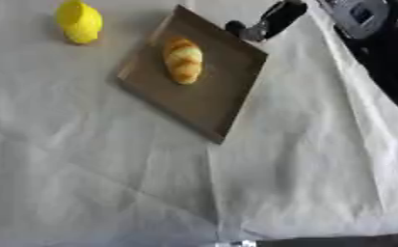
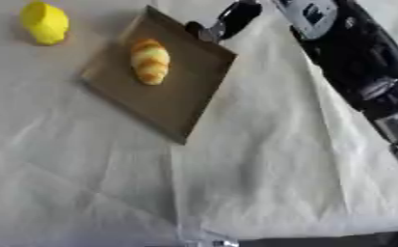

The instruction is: Pick up objects on the table and place them in the box.

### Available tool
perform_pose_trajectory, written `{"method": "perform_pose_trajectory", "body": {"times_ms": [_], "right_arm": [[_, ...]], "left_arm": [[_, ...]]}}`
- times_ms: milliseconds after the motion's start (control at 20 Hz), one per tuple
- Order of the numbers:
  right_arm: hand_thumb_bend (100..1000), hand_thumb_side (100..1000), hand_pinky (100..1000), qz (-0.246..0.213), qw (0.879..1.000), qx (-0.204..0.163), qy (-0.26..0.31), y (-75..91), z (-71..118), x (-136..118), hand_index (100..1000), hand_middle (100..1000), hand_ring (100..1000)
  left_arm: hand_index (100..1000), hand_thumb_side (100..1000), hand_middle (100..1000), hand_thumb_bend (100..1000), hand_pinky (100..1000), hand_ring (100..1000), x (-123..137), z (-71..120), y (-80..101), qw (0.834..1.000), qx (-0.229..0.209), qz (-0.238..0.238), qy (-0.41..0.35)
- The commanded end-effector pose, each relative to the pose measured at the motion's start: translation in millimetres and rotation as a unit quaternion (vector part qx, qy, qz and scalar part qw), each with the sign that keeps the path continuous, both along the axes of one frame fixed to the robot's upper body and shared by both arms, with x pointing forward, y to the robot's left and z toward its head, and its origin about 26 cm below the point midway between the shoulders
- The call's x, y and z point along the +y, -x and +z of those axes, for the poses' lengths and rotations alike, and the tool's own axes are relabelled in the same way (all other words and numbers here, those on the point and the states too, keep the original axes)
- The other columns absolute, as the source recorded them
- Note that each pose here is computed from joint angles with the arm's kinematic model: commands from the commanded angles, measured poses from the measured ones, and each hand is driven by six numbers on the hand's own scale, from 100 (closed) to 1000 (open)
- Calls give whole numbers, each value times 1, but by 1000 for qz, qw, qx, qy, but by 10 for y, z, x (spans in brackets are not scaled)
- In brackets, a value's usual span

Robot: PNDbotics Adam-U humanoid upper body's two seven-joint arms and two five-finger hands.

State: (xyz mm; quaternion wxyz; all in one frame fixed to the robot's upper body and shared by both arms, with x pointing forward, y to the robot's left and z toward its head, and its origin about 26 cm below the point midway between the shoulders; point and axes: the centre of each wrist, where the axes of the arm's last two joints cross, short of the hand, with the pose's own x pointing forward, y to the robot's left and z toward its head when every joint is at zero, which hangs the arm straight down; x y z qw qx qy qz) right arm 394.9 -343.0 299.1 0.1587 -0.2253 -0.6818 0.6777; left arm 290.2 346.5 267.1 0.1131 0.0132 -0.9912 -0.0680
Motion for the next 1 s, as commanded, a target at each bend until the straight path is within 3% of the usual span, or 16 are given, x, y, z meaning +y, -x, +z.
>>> {"method": "perform_pose_trajectory", "body": {"times_ms": [50, 250, 300, 450, 550, 650, 850, 900, 950, 1000], "right_arm": [[100, 248, 962, 40, 997, -18, 70, 106, 184, -107, 979, 852, 898], [100, 100, 931, 49, 998, -26, -9, 387, 304, -181, 950, 794, 819], [100, 100, 925, 47, 998, -27, -38, 490, 343, -213, 938, 780, 804], [100, 294, 917, 50, 988, -35, -141, 848, 398, -264, 889, 738, 747], [100, 484, 919, 64, 973, -41, -217, 1091, 347, -251, 887, 717, 724], [100, 515, 921, 78, 953, -49, -287, 1244, 259, -268, 884, 703, 713], [100, 524, 917, 116, 911, -87, -387, 1379, 43, -484, 882, 707, 716], [100, 744, 915, 124, 900, -101, -405, 1408, -10, -537, 882, 713, 720], [100, 499, 914, 132, 890, -114, -422, 1435, -62, -586, 885, 722, 723], [100, 494, 914, 138, 881, -127, -434, 1462, -118, -630, 886, 729, 724]], "left_arm": [[907, 668, 839, 100, 978, 962, 6, 73, 40, 1000, -11, 0, -12], [905, 663, 838, 100, 976, 961, 18, 106, 45, 1000, -14, 6, -14], [905, 661, 838, 100, 975, 961, 21, 124, 47, 1000, -15, 9, -17], [904, 635, 835, 100, 956, 950, 44, 254, 60, 998, -33, 27, -47], [903, 554, 832, 100, 930, 936, 93, 400, 49, 993, -54, 57, -86], [904, 501, 830, 100, 911, 929, 172, 545, 17, 983, -75, 97, -136], [908, 472, 832, 100, 892, 933, 393, 802, -114, 952, -83, 181, -235], [910, 282, 828, 100, 887, 935, 464, 849, -150, 942, -79, 200, -256], [913, 442, 836, 100, 884, 937, 545, 883, -189, 933, -73, 219, -277], [916, 437, 838, 100, 882, 938, 632, 906, -230, 923, -65, 237, -296]]}}
